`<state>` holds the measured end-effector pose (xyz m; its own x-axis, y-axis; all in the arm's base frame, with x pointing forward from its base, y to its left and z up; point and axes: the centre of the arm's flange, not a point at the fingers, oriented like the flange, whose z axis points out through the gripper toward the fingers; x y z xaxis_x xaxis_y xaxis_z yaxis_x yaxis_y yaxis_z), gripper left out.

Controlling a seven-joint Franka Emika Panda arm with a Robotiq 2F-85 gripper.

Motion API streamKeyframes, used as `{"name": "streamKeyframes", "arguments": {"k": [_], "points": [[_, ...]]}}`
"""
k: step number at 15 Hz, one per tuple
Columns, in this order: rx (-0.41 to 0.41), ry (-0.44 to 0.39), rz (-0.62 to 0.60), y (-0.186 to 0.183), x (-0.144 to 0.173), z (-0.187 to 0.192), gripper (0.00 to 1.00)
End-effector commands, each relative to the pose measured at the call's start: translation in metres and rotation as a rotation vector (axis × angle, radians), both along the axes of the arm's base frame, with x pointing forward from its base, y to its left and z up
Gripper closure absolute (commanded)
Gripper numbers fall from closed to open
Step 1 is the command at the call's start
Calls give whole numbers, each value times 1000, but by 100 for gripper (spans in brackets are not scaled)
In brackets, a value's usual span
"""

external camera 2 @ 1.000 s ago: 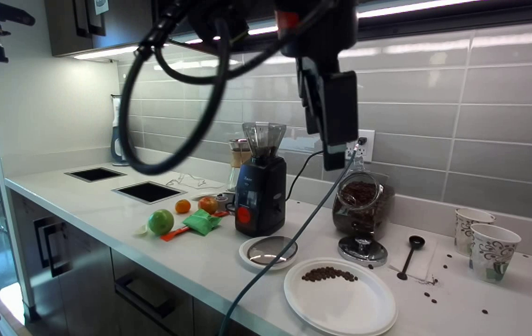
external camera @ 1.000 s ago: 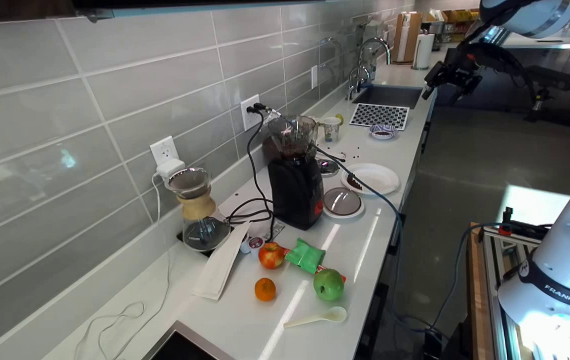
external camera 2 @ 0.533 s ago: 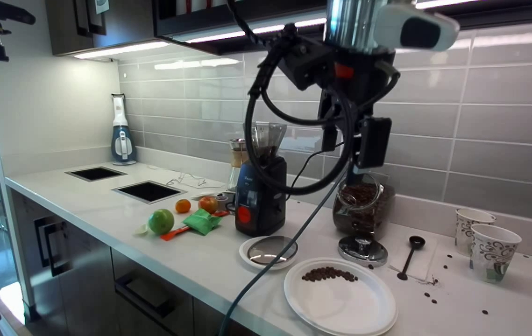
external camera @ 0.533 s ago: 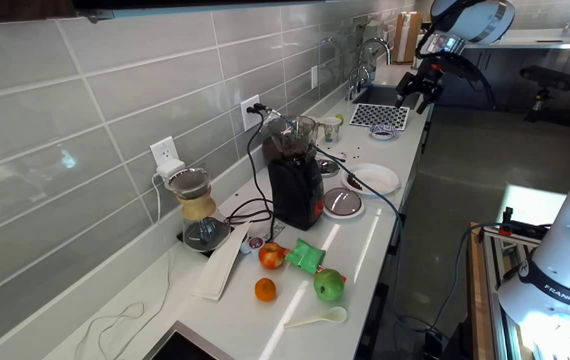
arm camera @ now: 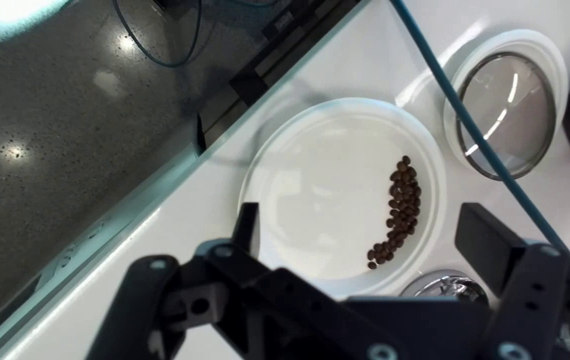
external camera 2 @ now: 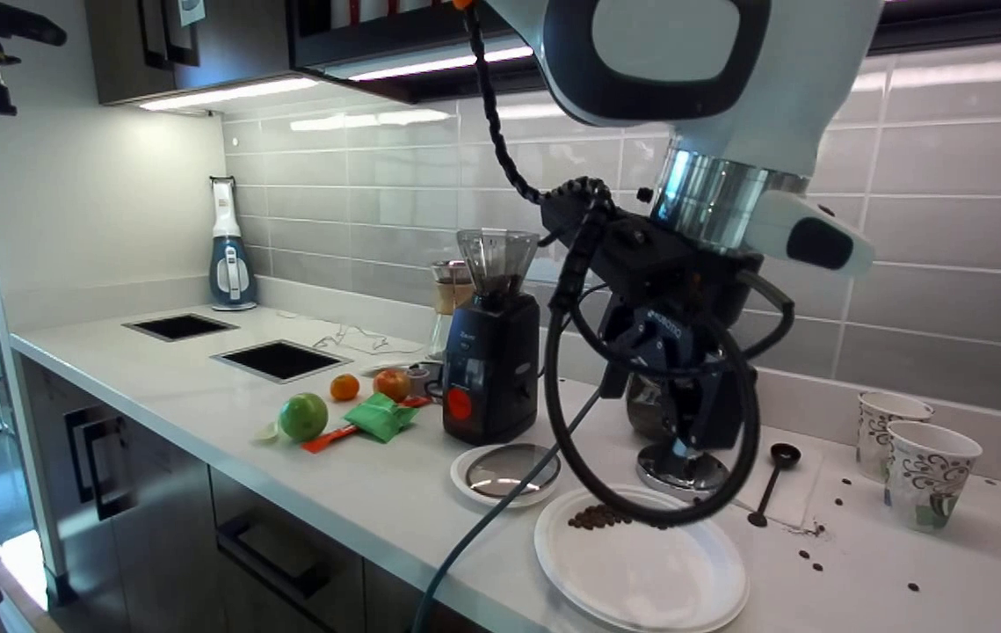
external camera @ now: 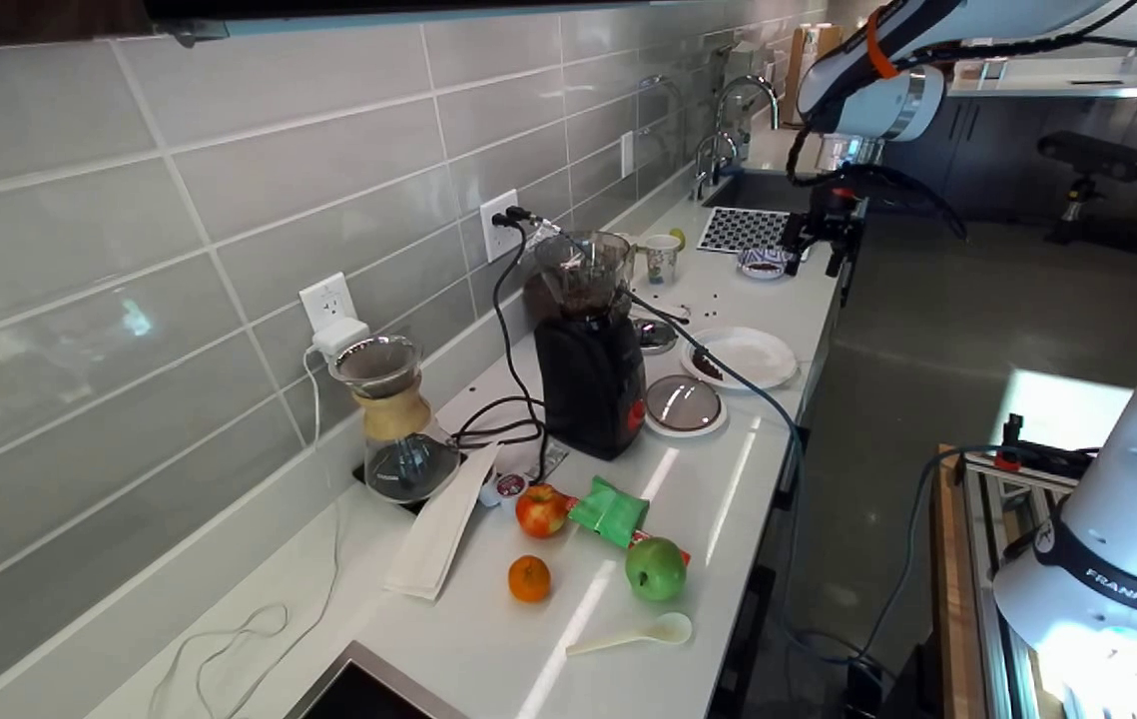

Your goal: Pour the coffee beans from the white plate into the coffeemaker.

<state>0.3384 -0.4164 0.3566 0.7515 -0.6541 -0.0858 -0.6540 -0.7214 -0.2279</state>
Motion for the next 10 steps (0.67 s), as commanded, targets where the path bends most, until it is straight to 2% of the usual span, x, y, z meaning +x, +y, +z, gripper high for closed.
{"name": "streamKeyframes", "arguments": {"k": [1, 6, 8, 10], "points": [[1, 6, -5, -4, -2, -4, 0], [-3, 6, -5, -7, 0, -3, 0], [-20, 39, 56, -15, 4, -22, 0], [-26, 20, 150, -18, 0, -30, 0]]}}
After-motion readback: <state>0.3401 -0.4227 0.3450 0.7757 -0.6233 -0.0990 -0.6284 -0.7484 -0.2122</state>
